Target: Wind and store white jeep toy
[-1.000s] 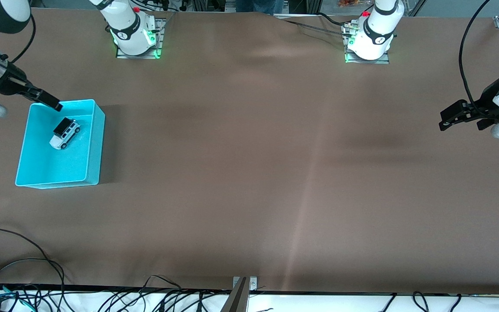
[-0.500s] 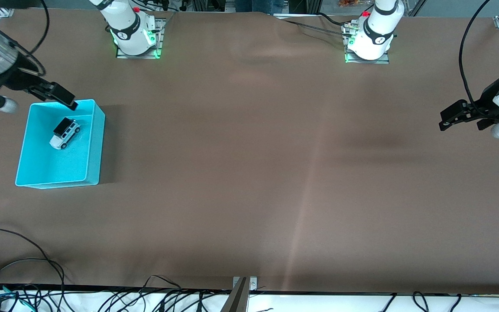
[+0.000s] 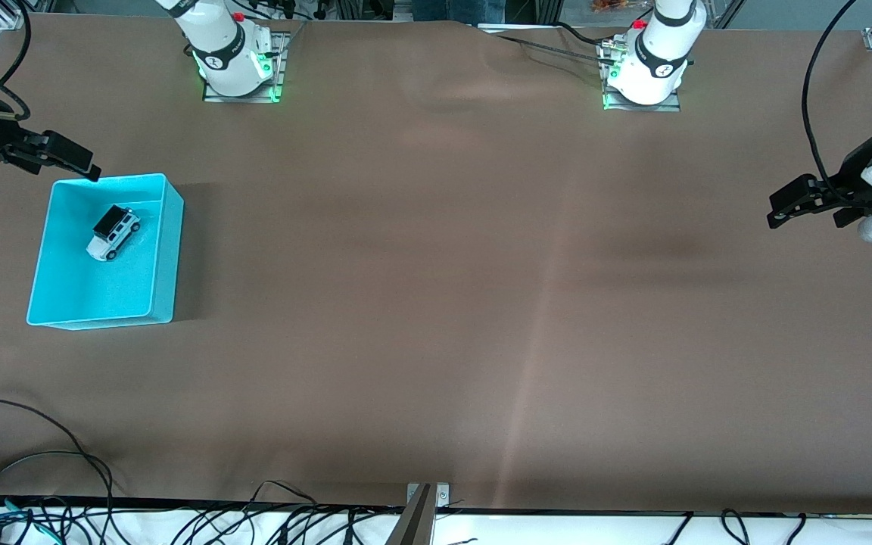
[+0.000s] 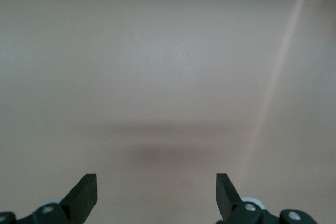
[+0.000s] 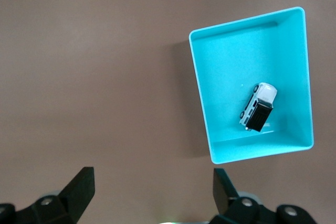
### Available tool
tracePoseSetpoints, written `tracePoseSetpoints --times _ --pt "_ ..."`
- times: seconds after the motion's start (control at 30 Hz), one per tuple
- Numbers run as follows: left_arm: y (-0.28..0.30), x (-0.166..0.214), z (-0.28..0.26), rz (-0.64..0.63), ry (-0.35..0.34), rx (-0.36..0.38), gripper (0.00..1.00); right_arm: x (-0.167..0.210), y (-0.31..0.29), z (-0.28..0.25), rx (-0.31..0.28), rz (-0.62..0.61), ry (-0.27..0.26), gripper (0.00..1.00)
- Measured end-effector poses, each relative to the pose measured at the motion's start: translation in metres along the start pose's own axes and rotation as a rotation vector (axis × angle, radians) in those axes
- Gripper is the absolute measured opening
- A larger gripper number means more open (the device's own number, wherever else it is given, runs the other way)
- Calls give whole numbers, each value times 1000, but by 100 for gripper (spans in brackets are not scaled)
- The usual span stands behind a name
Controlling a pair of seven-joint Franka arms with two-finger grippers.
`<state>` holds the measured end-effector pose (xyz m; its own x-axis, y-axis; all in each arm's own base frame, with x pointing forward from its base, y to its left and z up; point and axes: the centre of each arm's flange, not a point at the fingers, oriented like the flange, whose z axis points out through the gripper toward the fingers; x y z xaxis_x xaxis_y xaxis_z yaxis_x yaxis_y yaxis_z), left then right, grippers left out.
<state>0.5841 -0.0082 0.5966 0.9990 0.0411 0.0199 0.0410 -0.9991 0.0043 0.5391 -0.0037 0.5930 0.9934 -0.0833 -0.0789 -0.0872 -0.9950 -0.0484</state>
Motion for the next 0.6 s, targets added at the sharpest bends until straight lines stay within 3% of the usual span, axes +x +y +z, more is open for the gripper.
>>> tracePoseSetpoints --times 0.6 --pt "0 0 0 0 0 0 100 8 25 11 -37 -16 -26 100"
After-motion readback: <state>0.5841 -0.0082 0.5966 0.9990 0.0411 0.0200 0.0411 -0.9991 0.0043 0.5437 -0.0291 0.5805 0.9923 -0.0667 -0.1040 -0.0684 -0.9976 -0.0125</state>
